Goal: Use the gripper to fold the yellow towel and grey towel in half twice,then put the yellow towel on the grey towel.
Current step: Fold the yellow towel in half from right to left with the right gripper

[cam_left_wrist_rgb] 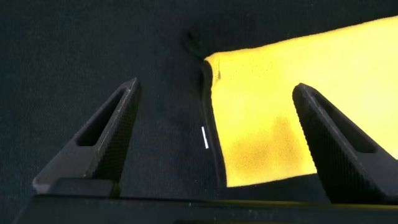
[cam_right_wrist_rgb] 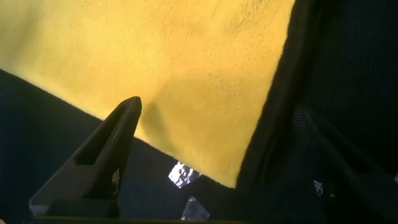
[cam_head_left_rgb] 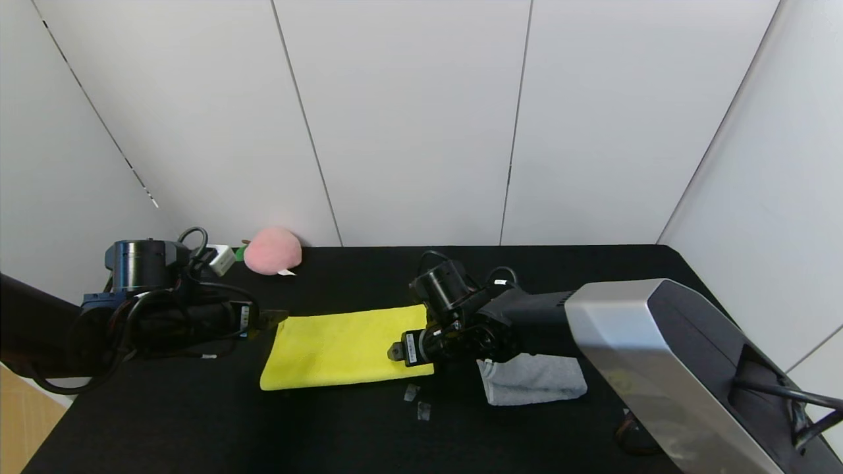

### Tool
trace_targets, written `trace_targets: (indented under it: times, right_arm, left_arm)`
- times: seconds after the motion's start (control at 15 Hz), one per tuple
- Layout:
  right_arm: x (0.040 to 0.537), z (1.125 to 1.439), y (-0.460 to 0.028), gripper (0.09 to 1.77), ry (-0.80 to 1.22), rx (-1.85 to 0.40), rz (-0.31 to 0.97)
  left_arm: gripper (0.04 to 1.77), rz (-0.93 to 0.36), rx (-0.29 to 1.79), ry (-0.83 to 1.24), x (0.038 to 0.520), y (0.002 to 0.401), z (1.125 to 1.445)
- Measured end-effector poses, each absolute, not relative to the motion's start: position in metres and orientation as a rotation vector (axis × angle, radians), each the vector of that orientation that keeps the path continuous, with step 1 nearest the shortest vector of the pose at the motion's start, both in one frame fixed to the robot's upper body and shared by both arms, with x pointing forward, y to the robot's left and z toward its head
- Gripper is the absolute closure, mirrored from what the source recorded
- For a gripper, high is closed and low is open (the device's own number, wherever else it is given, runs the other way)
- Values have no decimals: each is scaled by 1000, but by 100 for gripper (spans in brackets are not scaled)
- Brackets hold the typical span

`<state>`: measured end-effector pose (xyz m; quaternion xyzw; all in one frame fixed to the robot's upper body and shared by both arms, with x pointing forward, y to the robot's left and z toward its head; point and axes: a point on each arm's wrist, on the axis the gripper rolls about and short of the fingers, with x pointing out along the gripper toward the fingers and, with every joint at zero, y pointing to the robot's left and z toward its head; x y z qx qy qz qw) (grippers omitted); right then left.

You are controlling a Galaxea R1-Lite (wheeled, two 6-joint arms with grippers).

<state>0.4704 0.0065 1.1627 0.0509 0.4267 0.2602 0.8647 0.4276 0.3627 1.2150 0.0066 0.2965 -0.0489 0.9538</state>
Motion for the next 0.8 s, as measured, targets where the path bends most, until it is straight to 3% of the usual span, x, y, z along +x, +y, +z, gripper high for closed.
trace_targets:
  times: [0.27, 0.53, 0.73, 0.8]
  right_arm:
    - [468, 1160, 6, 16, 915, 97, 539]
    - [465, 1157, 8, 73, 935, 95, 535]
    - [463, 1155, 10, 105, 945, 91, 537]
    - [462, 1155, 11, 123, 947, 90, 539]
  left_arm:
    - [10, -94, 12, 600, 428, 365, 1215]
    - [10, -94, 12, 601, 427, 365, 1215]
    - [10, -94, 12, 601, 427, 365, 1215]
    - [10, -93, 12, 601, 427, 365, 1215]
